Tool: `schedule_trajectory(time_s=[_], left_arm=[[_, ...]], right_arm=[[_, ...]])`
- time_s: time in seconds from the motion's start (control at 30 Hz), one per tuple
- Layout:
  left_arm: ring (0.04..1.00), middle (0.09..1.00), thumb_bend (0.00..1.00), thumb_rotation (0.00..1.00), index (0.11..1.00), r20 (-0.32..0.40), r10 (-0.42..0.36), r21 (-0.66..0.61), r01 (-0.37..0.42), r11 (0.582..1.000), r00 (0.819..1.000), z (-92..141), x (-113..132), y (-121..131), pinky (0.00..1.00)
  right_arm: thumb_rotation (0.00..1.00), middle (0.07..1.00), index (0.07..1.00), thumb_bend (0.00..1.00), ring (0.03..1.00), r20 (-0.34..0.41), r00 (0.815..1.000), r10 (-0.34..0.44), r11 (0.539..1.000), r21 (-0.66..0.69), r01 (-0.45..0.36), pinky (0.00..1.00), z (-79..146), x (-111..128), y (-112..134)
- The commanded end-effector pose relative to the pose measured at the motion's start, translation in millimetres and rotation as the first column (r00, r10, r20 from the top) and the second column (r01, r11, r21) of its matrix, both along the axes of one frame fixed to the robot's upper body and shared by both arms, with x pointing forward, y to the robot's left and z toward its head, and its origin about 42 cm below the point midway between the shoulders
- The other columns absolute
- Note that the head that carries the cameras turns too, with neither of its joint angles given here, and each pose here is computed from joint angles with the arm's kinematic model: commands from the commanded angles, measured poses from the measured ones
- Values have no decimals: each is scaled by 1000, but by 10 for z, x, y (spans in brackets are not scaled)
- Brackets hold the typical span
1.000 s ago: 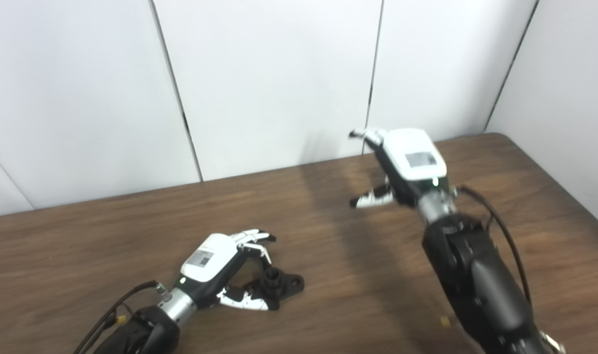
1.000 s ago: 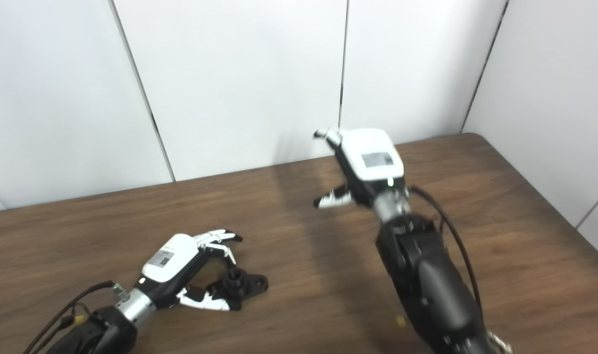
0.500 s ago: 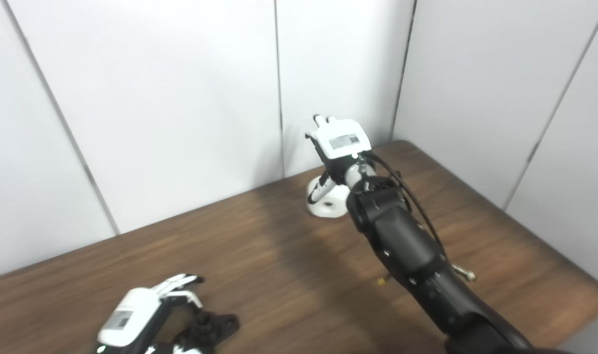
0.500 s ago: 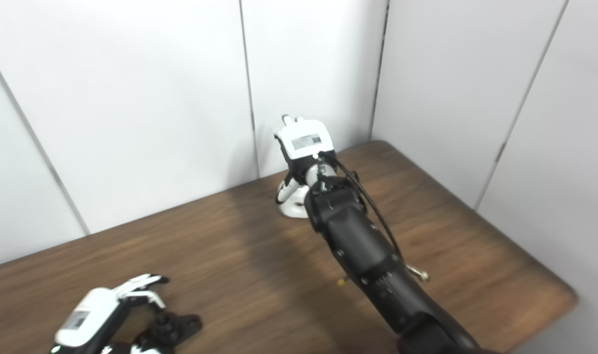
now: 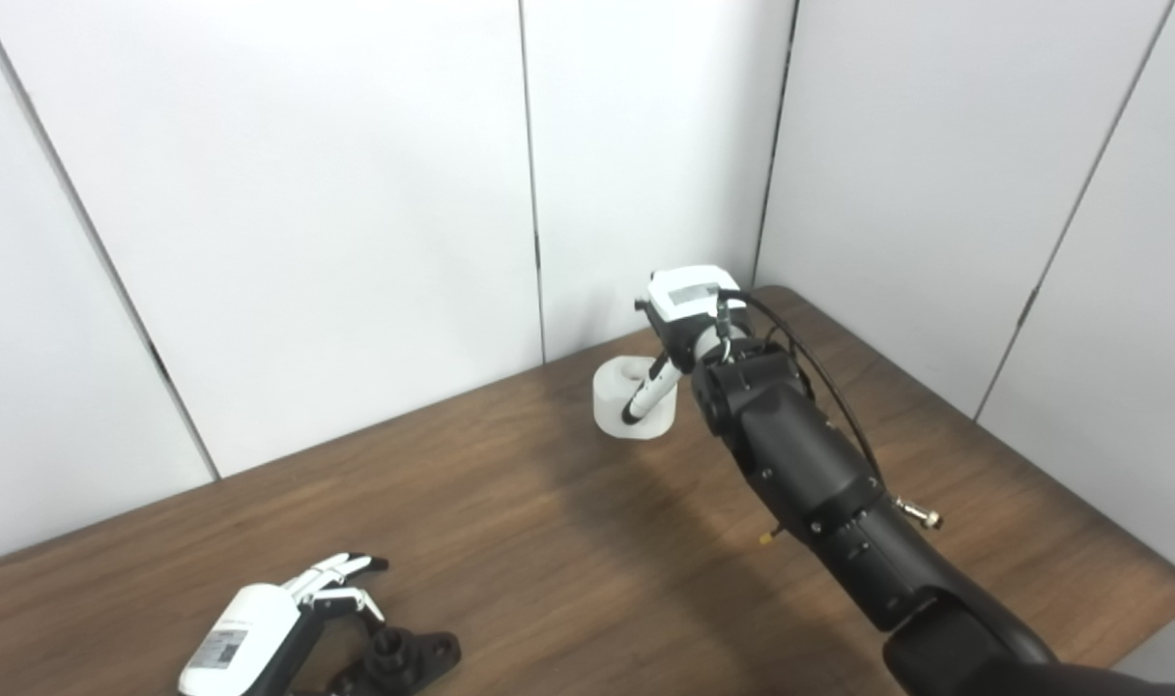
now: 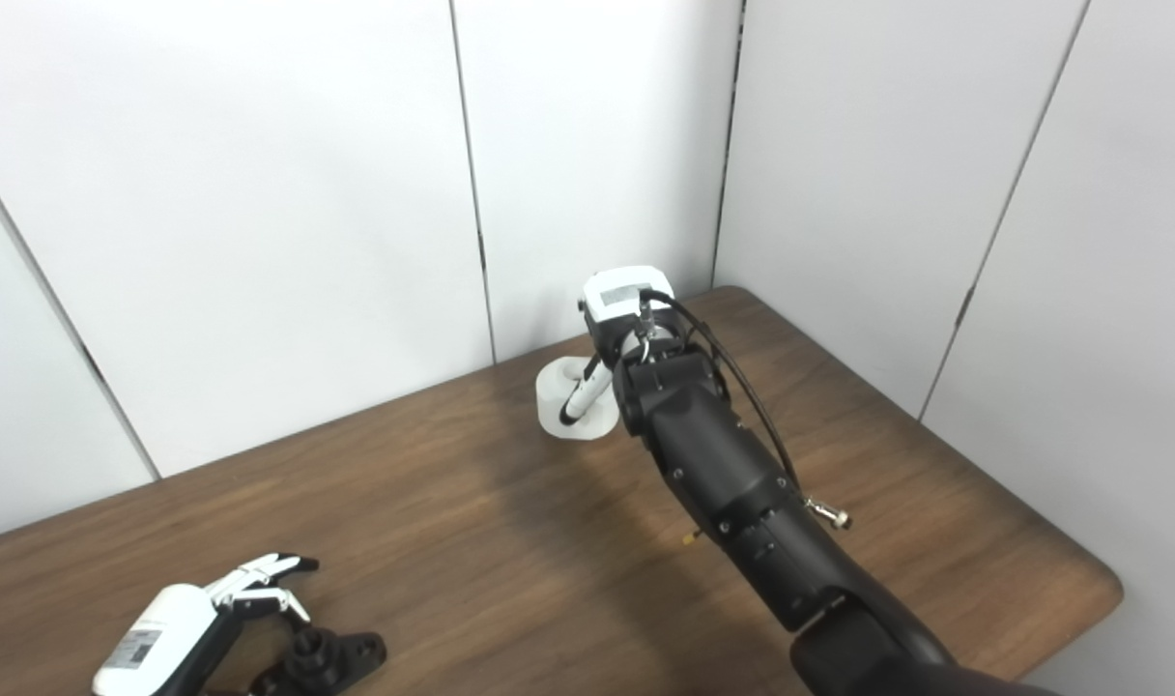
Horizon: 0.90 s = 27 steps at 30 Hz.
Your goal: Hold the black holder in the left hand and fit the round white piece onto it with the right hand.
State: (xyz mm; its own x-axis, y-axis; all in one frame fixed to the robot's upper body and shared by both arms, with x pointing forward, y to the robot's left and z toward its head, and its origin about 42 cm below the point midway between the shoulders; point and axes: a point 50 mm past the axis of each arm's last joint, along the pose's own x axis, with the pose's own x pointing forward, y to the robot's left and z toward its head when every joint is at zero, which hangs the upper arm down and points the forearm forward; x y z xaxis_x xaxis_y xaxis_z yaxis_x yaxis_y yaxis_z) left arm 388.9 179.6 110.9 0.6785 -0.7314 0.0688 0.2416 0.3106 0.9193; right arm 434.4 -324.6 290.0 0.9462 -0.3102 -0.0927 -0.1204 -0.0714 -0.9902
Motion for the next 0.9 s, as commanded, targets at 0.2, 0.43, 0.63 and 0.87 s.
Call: schedule_trajectory(time_s=[0.2,0.43,0.63,0.87], left_arm=[[891,854,524,57,487,-156,78,233,-40,972,985,-480,-222,523,758],[886,845,524,56,487,-151,77,221,-43,974,985,-480,-234,530,763],[885,844,524,56,487,-151,75,215,-41,976,986,-475,-253,538,770],[886,845,524,56,487,-157,66,225,-30,974,985,-452,-276,521,773]], right_arm=[[527,1000,861,1000,984,43,999,0,1000,-5,0,915,280,61,-83],[495,1000,847,1000,979,32,999,13,1000,-4,-13,917,174,90,-48],[493,992,841,1000,967,12,1000,28,999,19,-28,900,40,142,-53],[465,981,839,1000,961,8,1000,23,999,44,-24,912,-86,204,-83]])
